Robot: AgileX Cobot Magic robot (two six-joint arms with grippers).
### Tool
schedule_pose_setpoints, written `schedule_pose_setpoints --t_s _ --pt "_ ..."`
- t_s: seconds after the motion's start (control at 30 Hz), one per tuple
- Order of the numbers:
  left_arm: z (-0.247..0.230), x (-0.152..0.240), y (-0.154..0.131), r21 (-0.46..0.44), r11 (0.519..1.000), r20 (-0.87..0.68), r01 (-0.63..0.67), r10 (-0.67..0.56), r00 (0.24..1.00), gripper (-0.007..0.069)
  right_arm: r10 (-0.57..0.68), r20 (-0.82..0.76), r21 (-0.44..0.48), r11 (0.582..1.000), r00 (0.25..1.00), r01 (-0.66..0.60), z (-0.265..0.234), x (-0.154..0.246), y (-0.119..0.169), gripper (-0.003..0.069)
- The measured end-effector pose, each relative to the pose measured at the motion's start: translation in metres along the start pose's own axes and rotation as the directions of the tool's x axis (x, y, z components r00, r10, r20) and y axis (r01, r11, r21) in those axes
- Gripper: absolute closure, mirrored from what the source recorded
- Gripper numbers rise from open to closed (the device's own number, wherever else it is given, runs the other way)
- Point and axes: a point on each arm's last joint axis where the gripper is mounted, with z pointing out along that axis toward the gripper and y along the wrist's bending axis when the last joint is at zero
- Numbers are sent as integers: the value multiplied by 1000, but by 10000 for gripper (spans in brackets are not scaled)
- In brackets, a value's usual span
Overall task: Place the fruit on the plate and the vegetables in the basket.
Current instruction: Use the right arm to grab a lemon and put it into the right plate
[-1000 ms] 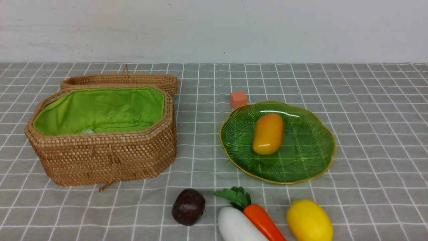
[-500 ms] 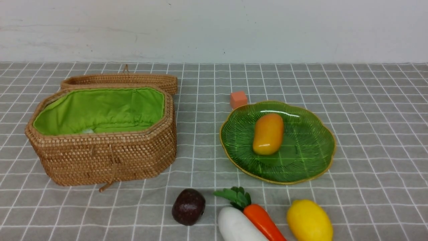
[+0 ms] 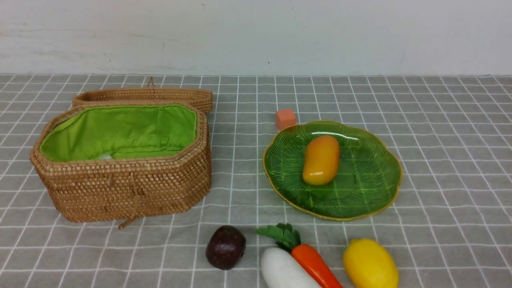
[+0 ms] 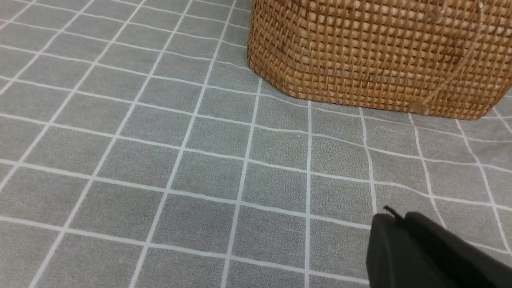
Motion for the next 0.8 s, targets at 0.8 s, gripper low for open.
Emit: schedule_pose_setpoints --t_s 0.8 --pt "0 0 0 0 1000 0 0 0 1000 579 -379 -769 -375 920 515 118 113 20 50 396"
